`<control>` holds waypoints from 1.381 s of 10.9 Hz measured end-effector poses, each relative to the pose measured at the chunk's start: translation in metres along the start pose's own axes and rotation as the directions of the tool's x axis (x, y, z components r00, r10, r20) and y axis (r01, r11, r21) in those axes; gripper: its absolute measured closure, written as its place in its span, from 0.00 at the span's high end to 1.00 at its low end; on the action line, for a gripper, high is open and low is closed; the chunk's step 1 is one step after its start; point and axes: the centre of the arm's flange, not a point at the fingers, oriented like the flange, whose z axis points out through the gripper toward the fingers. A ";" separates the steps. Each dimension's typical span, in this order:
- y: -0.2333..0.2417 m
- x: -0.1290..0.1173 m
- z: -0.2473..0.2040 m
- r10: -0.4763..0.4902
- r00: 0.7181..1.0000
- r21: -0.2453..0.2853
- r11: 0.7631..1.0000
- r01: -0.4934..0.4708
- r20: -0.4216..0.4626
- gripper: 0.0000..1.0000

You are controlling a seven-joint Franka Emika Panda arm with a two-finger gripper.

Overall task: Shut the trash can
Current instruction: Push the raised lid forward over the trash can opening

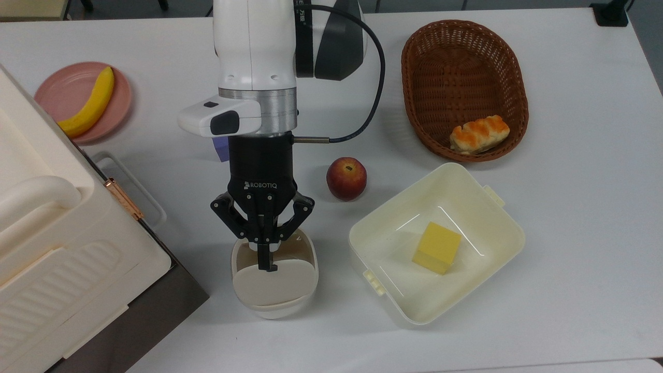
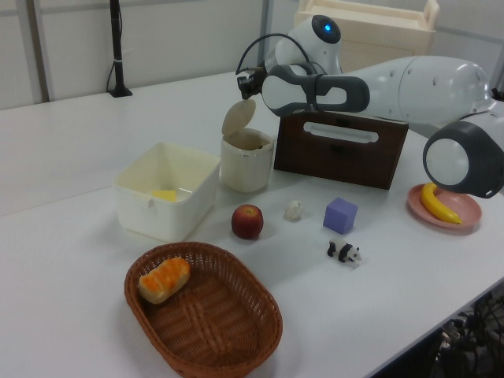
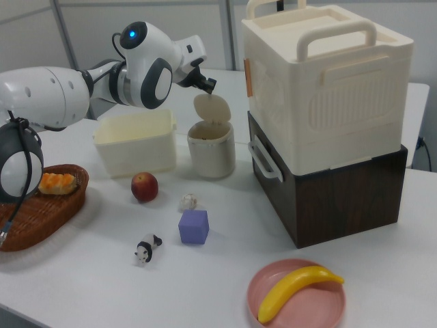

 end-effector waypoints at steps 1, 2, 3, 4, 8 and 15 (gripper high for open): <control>0.000 0.000 0.000 -0.004 1.000 0.000 1.000 0.004 0.000 0.01; 0.000 0.000 0.000 -0.005 1.000 0.000 1.000 0.005 0.001 0.01; 0.000 -0.001 0.001 -0.005 1.000 -0.001 1.000 0.005 0.001 0.01; 0.000 -0.001 0.001 -0.005 1.000 -0.001 1.000 0.005 0.001 0.01; -0.001 0.005 -0.004 -0.005 1.000 0.001 1.000 0.005 -0.012 0.01; -0.002 0.012 -0.009 -0.006 1.000 0.004 1.000 0.006 -0.030 0.01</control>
